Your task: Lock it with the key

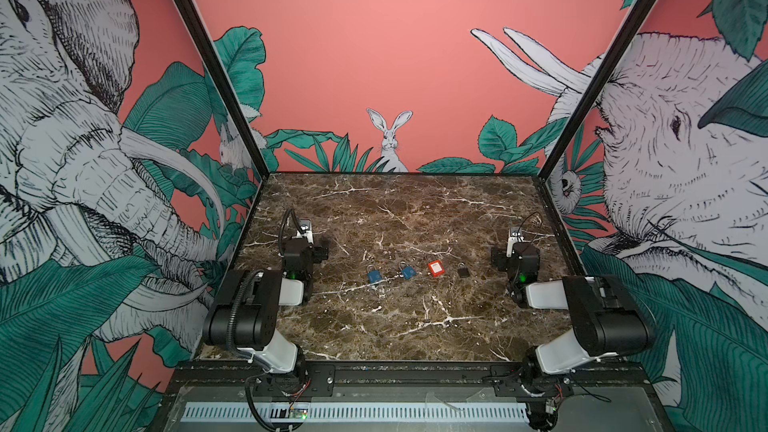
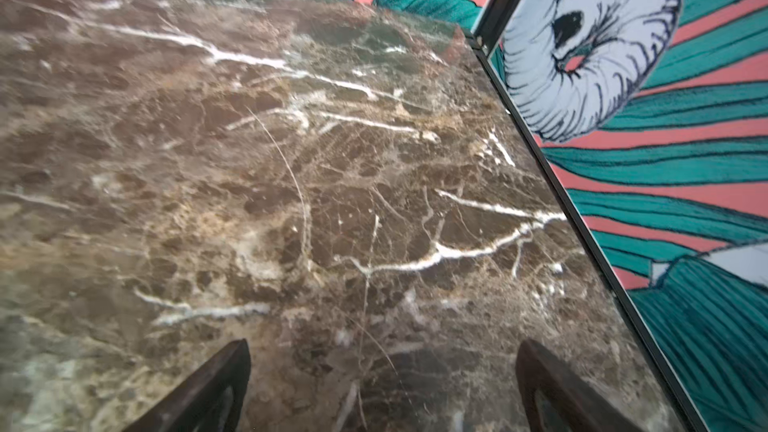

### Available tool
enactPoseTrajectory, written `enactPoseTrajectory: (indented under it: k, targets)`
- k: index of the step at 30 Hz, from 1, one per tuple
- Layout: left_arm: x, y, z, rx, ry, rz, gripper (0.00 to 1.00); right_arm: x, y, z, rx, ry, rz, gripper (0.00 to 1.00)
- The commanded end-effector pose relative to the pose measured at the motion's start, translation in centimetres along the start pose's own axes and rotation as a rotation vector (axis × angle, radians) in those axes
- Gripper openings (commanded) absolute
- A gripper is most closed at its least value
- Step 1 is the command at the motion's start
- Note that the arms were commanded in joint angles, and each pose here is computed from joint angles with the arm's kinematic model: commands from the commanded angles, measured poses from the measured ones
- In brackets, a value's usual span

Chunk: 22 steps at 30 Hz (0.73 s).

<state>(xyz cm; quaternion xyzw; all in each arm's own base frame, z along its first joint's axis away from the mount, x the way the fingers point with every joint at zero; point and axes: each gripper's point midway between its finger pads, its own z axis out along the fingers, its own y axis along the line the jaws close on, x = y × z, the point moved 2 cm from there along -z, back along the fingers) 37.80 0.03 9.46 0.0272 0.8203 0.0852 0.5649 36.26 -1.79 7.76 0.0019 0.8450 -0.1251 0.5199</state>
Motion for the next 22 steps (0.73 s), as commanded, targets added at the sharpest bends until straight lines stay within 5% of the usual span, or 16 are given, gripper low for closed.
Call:
enactPoseTrajectory:
  k: [1, 22]
  targets:
    - [-0.93, -0.26, 0.14, 0.028, -0.011, 0.007, 0.98, -2.58, 0.03, 0.17, -0.032, -0.077, 0.054, 0.98]
    - [-0.99, -0.38, 0.03, 0.037, -0.018, 0.008, 0.98, -2.61, 0.05, 0.11, -0.032, -0.084, 0.051, 0.98]
